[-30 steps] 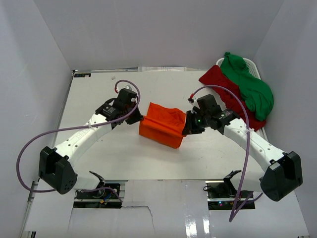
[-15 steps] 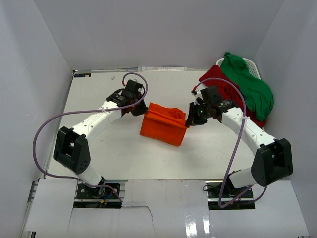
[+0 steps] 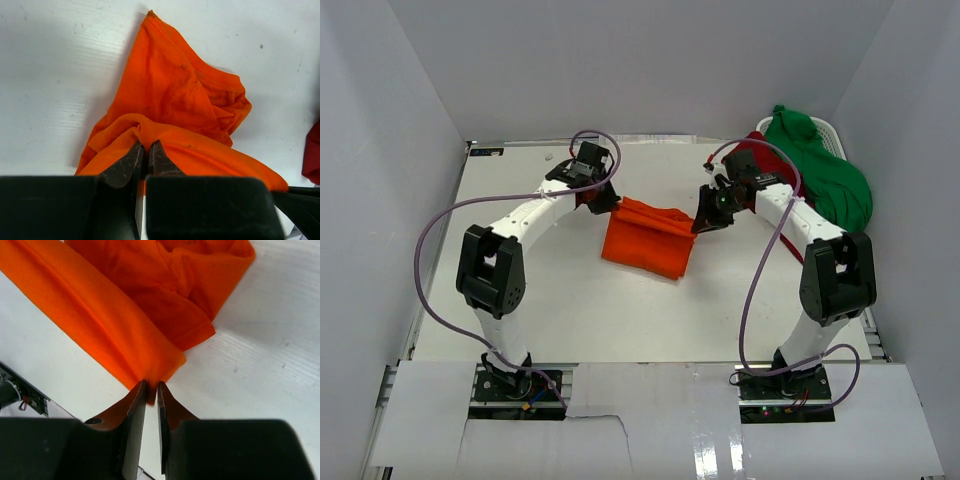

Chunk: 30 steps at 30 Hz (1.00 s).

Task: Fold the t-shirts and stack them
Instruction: Fold the long partially folded tshirt into a neat square

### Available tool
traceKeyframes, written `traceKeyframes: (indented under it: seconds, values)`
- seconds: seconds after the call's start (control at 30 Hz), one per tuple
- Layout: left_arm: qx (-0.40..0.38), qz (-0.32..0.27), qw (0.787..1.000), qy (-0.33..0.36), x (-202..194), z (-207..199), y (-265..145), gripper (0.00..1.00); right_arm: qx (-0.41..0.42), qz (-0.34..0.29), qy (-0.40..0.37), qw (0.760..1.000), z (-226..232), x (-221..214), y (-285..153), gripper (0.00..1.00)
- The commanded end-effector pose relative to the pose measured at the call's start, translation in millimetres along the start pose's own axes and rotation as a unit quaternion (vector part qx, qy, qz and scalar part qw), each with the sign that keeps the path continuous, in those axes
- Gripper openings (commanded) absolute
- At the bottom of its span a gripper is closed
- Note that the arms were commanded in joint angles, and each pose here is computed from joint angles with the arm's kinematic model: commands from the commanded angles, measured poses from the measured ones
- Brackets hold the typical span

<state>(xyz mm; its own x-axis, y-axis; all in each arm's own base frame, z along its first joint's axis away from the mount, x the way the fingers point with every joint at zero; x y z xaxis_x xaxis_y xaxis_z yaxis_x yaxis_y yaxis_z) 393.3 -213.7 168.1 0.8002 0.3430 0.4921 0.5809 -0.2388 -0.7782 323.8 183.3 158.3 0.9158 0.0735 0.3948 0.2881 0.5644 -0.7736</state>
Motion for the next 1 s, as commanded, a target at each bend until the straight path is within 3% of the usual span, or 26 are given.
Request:
traceKeyframes:
  seconds: [0.0, 0.1, 0.17, 0.2, 0.27, 0.3, 0.33, 0.47, 0.63, 0.73, 0.77, 0.83, 0.87, 0.97]
  values:
    - [0.004, -0.029, 1.0, -0.002, 27, 1, 4, 0.14, 0.004, -0.011, -0.009, 1.0, -7, 21, -1, 0.22]
    - [0.012, -0.026, 1.0, -0.007, 31, 1, 25, 0.25, -0.023, -0.018, 0.005, 1.0, -18, 32, 8, 0.34]
    - [0.01, -0.046, 0.999, -0.013, 42, -4, 32, 0.45, -0.043, -0.04, 0.009, 0.998, -25, 47, 10, 0.38]
    - [0.025, -0.052, 0.998, -0.02, 45, 0, 44, 0.66, -0.047, -0.052, 0.009, 0.997, -25, 54, 11, 0.4]
    - [0.007, -0.081, 0.996, -0.023, 65, -15, 47, 0.77, -0.064, -0.092, 0.009, 0.994, -25, 76, 7, 0.41]
    - [0.012, -0.083, 0.996, -0.025, 68, -15, 59, 0.91, -0.071, -0.106, 0.009, 0.992, -25, 83, 4, 0.41]
    - [0.006, -0.09, 0.996, -0.018, 75, -21, 60, 0.98, -0.072, -0.119, 0.008, 0.99, -23, 88, 1, 0.41]
    - [-0.045, -0.145, 0.988, -0.006, 122, -59, 42, 0.98, -0.044, -0.152, -0.002, 0.987, -4, 95, -14, 0.41]
    - [-0.082, -0.176, 0.981, 0.011, 139, -75, 0, 0.98, -0.028, -0.129, -0.017, 0.991, 1, 84, -9, 0.42]
    - [-0.064, -0.17, 0.983, 0.014, 127, -61, -11, 0.98, -0.004, -0.119, -0.041, 0.992, 8, 83, -2, 0.43]
    - [-0.068, -0.186, 0.98, 0.012, 129, -60, -36, 0.98, 0.008, -0.111, -0.047, 0.993, 11, 81, 3, 0.43]
    - [-0.049, -0.175, 0.983, 0.012, 111, -43, -40, 0.98, 0.058, -0.1, -0.065, 0.991, 25, 78, 7, 0.43]
    - [-0.052, -0.196, 0.979, 0.011, 113, -40, -67, 0.98, 0.073, -0.09, -0.067, 0.991, 31, 75, 12, 0.43]
    - [-0.04, -0.167, 0.985, 0.014, 82, -17, -72, 0.98, 0.144, -0.058, -0.066, 0.986, 51, 63, 28, 0.4]
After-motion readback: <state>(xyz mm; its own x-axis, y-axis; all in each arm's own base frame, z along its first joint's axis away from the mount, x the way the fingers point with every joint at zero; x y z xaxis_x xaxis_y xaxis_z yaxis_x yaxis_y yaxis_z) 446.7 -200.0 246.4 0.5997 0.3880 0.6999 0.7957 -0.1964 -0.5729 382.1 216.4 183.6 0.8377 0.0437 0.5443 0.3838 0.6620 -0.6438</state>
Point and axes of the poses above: each gripper's point midway between its finger pads, its own y axis out along the fingers, its own z axis along the line the jaws close on, x = y × z, the point moved 4 cm from there along -y, back along the fingers, and after that the axes turned 2 degrees about y, right-handed, at the moved point
